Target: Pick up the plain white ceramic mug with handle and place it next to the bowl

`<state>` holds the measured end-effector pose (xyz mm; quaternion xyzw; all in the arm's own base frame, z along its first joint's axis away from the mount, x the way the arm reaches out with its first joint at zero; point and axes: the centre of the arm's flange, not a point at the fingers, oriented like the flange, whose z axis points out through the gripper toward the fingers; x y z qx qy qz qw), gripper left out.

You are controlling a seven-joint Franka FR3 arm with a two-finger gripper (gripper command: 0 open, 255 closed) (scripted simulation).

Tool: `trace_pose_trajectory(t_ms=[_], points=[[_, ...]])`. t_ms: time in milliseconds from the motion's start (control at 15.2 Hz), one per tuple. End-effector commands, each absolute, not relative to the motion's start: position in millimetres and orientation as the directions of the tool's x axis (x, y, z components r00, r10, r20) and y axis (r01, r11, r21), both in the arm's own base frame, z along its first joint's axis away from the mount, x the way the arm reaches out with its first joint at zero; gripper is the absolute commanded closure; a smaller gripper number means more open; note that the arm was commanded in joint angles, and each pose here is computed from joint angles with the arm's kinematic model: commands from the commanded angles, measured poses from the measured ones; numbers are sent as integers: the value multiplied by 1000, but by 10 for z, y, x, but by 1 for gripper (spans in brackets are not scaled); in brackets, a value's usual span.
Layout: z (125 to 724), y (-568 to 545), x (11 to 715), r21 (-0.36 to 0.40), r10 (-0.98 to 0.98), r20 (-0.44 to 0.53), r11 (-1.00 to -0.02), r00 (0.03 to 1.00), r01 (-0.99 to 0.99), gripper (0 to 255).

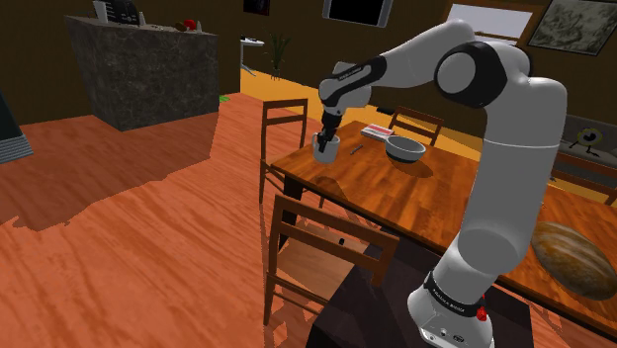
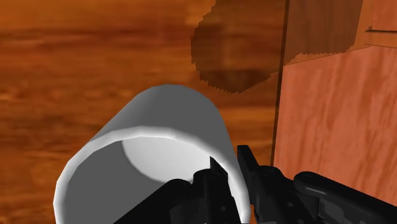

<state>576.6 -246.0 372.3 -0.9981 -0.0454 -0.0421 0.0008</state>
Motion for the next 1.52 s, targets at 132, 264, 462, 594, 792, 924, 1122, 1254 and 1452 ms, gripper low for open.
trace_pose_trajectory(t_ms=[132, 264, 462, 594, 792, 924, 1122, 1254, 1452], points=[[3939, -2464, 5761, 2, 90, 84, -996, 992, 91, 255], [4044, -2464, 5761, 2, 90, 84, -996, 992, 91, 255], [4203, -2464, 5761, 2, 90, 84, -996, 992, 91, 255], [4308, -2464, 5761, 2, 90, 84, -996, 992, 91, 255], [4467, -2464, 5761, 2, 90, 84, -996, 992, 91, 255], [4572, -2464, 5761, 2, 90, 84, -996, 992, 91, 255], [4731, -2464, 5761, 2, 90, 84, -996, 992, 91, 255], [4770, -2566, 5677, 2, 90, 84, -996, 992, 91, 255], [4771, -2871, 5425, 2, 90, 84, -996, 992, 91, 255]])
